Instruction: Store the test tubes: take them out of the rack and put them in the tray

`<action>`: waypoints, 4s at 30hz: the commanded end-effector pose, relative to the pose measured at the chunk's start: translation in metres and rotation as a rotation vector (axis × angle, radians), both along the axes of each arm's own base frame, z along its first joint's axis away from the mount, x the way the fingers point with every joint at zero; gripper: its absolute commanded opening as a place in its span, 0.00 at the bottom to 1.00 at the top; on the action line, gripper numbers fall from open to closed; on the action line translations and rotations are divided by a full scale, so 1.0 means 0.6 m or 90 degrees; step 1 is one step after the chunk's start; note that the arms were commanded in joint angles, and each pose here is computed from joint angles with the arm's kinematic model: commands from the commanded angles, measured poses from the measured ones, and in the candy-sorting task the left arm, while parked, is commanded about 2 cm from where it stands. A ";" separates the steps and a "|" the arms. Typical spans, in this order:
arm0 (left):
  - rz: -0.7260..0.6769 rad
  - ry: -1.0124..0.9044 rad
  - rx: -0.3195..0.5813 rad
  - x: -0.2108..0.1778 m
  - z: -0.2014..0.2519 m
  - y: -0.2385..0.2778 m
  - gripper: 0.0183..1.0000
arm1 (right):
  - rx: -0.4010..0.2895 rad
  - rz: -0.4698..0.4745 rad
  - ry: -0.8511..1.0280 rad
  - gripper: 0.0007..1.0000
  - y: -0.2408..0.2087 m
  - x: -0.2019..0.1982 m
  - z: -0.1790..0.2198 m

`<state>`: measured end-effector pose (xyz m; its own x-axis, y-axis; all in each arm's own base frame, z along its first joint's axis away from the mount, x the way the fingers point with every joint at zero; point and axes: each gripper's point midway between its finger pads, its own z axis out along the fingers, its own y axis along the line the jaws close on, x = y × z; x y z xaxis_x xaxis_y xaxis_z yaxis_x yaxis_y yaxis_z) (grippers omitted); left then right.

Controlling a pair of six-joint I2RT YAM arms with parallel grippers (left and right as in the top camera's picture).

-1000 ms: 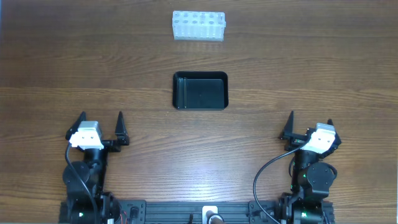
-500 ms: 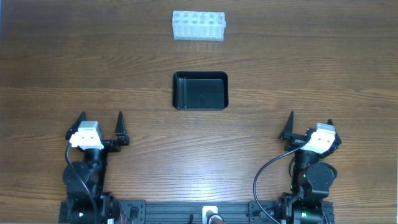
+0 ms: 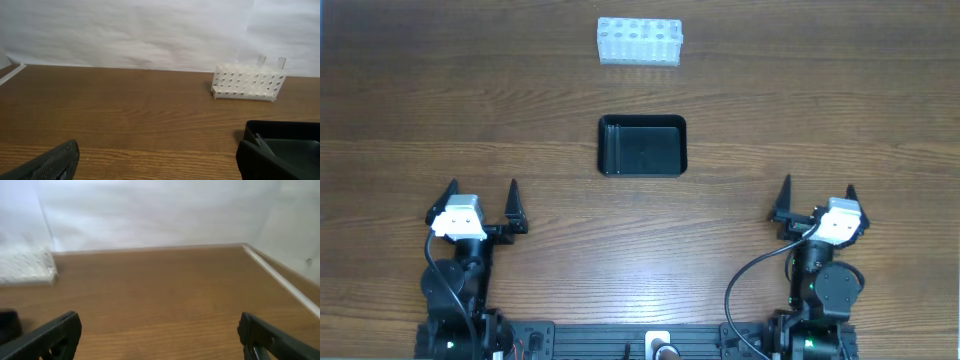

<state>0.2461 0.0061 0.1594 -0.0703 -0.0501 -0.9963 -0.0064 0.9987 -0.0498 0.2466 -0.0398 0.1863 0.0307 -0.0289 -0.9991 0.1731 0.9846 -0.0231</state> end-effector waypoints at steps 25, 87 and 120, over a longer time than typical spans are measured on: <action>-0.005 0.001 0.004 0.000 -0.003 -0.001 1.00 | 0.119 0.242 0.268 0.99 0.234 0.372 0.079; -0.005 0.001 0.004 0.000 -0.003 -0.001 1.00 | 0.056 0.128 0.335 0.79 0.462 0.583 -0.102; -0.005 0.001 0.004 0.000 -0.003 -0.001 1.00 | 0.045 0.096 0.342 0.35 0.443 0.586 -0.120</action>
<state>0.2461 0.0061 0.1593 -0.0703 -0.0501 -0.9963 -0.0064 0.9987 -0.0498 0.5906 0.2315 0.1121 -0.4983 -0.0136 -0.8669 -0.0144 0.9999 -0.0074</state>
